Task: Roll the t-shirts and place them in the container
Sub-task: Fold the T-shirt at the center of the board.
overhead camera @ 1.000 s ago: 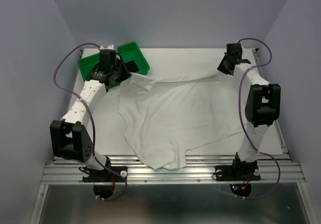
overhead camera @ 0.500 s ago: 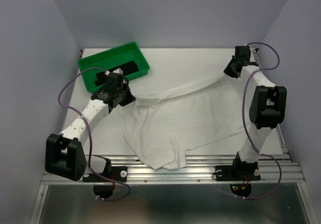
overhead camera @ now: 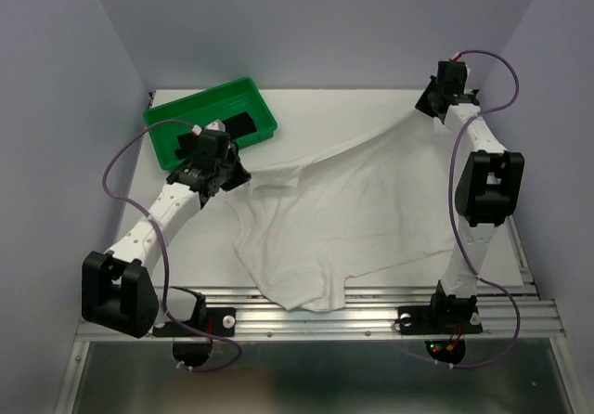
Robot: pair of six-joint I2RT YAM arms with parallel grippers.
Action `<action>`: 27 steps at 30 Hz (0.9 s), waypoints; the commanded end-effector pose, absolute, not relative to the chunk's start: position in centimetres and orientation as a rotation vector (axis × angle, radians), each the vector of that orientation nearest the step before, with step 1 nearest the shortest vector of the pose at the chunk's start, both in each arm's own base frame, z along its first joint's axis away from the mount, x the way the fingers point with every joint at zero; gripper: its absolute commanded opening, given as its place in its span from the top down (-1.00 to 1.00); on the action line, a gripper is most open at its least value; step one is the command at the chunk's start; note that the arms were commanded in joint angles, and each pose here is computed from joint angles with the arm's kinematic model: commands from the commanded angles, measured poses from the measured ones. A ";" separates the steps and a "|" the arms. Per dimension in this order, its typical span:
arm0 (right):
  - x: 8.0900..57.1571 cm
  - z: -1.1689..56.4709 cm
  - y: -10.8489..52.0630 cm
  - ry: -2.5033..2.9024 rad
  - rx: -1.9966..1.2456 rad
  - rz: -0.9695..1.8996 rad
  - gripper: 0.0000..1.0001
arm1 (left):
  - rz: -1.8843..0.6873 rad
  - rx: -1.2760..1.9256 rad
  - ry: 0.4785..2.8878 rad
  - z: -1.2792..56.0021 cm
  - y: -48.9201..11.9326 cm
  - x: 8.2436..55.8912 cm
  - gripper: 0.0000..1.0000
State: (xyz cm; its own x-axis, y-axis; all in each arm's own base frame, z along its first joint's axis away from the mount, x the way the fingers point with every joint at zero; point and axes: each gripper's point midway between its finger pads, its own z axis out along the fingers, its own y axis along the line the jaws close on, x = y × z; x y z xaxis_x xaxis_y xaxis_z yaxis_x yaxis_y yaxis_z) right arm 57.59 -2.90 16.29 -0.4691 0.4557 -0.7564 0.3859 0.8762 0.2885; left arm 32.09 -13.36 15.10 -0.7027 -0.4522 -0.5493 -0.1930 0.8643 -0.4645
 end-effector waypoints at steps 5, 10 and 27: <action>62.9 15.0 -3.1 2.051 0.557 0.117 0.99 | -0.495 -0.393 2.226 19.8 -14.0 38.5 1.00; 64.2 15.1 -3.3 2.033 0.534 0.109 0.99 | -0.483 -0.367 2.230 19.9 -13.9 40.3 1.00; 59.1 12.5 -2.9 2.144 0.556 0.093 0.99 | -0.588 -0.318 2.289 19.5 -14.8 36.5 1.00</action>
State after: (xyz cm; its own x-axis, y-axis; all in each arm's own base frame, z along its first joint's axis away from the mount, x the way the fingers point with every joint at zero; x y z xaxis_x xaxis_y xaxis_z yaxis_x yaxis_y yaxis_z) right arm 59.53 -2.69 7.88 -0.5672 0.4285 -0.7033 0.3771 0.8944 0.2407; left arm 37.96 -14.80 17.48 -0.7090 -0.3985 -0.5818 -0.0994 0.8733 -0.4770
